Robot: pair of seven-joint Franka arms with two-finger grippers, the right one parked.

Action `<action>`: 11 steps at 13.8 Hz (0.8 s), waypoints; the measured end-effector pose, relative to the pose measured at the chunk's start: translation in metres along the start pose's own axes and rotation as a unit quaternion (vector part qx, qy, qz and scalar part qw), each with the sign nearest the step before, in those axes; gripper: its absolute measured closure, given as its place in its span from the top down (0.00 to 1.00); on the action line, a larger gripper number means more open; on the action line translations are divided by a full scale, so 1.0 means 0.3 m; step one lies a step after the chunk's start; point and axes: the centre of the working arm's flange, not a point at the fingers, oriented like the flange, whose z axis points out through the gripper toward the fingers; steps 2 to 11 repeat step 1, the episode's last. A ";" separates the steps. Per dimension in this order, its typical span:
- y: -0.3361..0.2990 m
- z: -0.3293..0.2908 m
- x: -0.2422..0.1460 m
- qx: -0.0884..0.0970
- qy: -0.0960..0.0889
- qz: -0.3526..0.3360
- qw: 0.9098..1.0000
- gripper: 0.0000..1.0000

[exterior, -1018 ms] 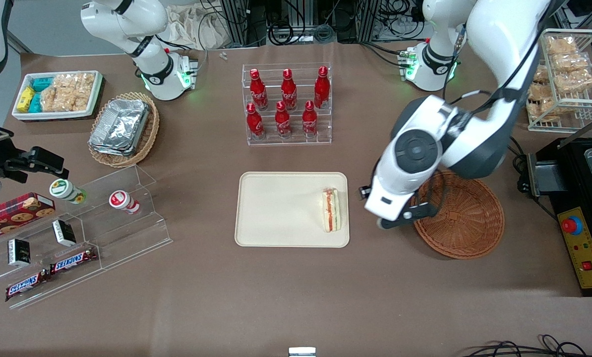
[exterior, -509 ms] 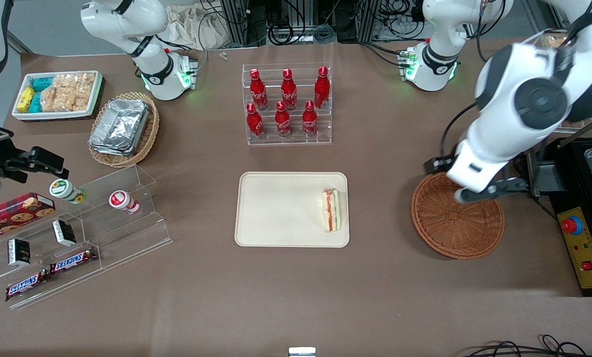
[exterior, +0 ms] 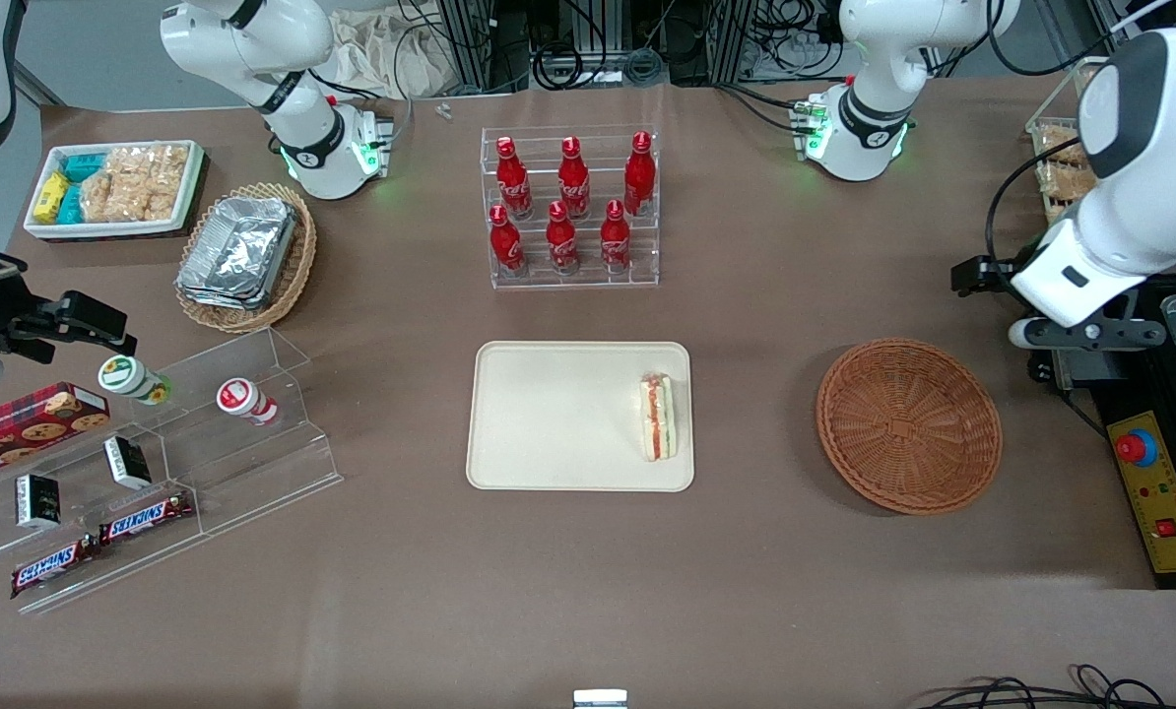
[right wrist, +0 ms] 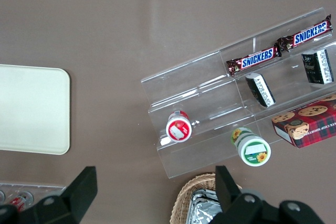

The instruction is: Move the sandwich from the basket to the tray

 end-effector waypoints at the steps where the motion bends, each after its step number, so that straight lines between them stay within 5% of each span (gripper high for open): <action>1: 0.007 -0.001 0.002 0.000 -0.002 0.005 1.000 1.00; 11: 0.007 -0.001 0.002 0.000 -0.002 0.005 1.000 1.00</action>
